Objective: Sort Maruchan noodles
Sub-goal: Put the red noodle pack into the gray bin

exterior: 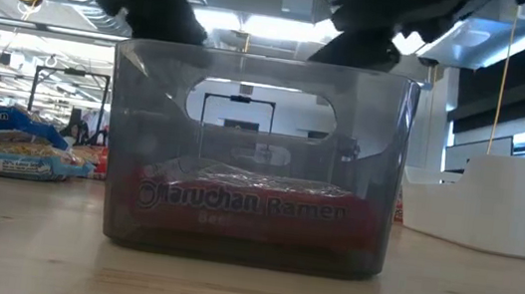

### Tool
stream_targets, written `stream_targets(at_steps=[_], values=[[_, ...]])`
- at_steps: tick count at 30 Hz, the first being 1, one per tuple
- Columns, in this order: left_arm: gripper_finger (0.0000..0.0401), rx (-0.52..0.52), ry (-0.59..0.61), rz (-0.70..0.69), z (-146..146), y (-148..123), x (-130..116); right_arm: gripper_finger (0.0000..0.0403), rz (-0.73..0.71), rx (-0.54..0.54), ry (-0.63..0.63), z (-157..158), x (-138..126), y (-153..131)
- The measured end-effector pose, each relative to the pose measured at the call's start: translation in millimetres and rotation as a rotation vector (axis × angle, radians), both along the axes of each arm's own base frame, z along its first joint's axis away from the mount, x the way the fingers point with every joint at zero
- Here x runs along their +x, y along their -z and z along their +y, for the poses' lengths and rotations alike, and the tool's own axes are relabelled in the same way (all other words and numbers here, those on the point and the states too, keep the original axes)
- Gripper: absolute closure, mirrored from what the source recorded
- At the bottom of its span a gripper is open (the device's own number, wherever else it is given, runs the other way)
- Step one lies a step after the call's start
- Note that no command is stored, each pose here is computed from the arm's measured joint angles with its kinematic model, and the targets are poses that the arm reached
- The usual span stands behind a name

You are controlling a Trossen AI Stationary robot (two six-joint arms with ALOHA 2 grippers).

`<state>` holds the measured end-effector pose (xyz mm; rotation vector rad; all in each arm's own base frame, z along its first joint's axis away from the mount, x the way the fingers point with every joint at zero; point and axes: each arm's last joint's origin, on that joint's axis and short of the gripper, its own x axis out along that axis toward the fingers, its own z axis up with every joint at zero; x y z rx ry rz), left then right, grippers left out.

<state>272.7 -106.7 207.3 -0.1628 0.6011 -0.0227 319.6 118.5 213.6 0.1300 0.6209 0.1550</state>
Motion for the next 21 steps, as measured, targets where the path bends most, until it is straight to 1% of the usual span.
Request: stream_targets(at_steps=[3,5,7,12,16,21], values=[[0.0243,0.023,-0.039,0.011,-4.7,9.0,-6.8,0.016,0.066,-0.027,0.005,1.8,16.7,8.4],[0.0243,0.034,-0.058,-0.002,-7.2,9.3,-8.8,0.016,0.103,-0.042,0.004,3.2,29.3,13.5],[0.0243,0.045,-0.065,0.001,-8.1,10.7,-10.3,0.016,0.138,-0.056,-0.011,7.1,39.5,16.2],[0.0243,0.067,-0.056,-0.006,-9.2,10.4,-10.6,0.016,0.202,-0.083,0.0,10.1,68.3,25.2],[0.0243,0.076,-0.058,-0.008,-8.9,10.5,-10.7,0.016,0.227,-0.085,-0.003,14.0,81.3,39.2],[0.0243,0.082,-0.063,-0.007,-8.6,10.6,-10.8,0.016,0.252,-0.092,-0.003,16.8,88.0,58.6]])
